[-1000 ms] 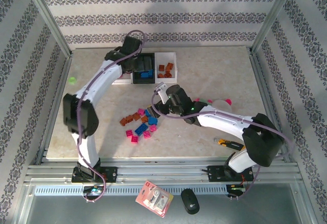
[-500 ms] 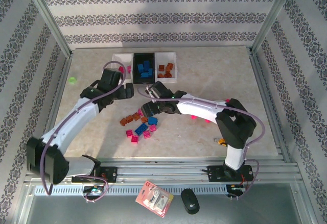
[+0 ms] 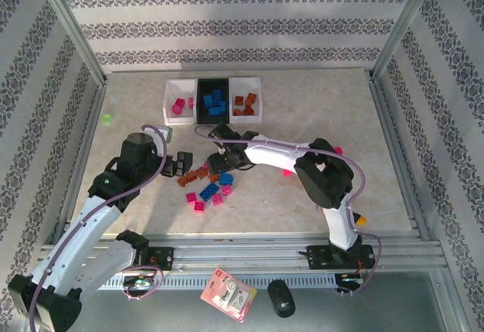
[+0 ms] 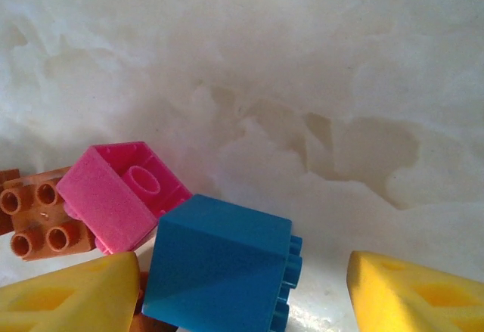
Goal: Sort the legos into containers by color
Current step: Pick up the lego from the center of the table.
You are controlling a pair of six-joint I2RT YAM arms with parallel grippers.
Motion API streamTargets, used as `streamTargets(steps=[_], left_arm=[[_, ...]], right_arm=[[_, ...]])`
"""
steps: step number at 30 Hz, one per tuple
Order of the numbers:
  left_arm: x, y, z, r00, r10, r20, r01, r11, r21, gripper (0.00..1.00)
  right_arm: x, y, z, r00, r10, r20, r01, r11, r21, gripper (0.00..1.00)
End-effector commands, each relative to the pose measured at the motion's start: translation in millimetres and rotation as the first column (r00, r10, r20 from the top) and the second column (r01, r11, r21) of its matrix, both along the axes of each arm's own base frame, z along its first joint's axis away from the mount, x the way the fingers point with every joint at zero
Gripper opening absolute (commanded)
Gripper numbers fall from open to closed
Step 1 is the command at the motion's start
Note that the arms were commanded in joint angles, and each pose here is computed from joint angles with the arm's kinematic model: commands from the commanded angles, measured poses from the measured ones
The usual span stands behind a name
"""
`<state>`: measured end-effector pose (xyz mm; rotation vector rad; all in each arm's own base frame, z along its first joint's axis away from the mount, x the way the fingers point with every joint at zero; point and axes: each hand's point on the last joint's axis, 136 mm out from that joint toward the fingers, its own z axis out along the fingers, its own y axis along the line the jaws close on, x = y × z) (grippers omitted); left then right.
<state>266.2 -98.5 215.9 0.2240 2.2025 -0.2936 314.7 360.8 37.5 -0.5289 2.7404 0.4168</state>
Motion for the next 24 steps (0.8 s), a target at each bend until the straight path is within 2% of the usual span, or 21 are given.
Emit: streamTargets(steps=[1, 5, 9, 17, 24], left_arm=[[-7.2, -13.4, 1.8, 0.991, -0.129, 0.034, 0.129, 0.992, 0.013, 0.99], [-13.9, -21.0, -4.1, 0.979, -0.200, 0.040, 0.199, 0.980, 0.020, 0.99], [-13.0, -23.2, -5.6, 0.975, -0.216, 0.051, 0.215, 0.976, 0.022, 0.99], [-14.6, -26.4, -8.6, 0.968, -0.245, 0.057, 0.243, 0.970, 0.029, 0.99], [-15.2, -28.1, -9.6, 0.965, -0.255, 0.067, 0.254, 0.967, 0.025, 0.99]], right_arm=[[8.5, -9.9, -3.0, 0.999, -0.041, -0.008, 0.040, 0.998, -0.041, 0.70], [12.6, -15.9, -3.1, 0.998, -0.061, -0.011, 0.061, 0.997, -0.050, 0.62], [13.3, -15.0, -0.3, 0.998, -0.061, -0.011, 0.061, 0.997, -0.045, 0.51], [15.2, -14.6, 3.6, 0.998, -0.065, -0.002, 0.065, 0.997, -0.043, 0.42], [29.3, -17.2, 52.1, 0.989, -0.096, 0.117, 0.094, 0.995, 0.023, 0.40]])
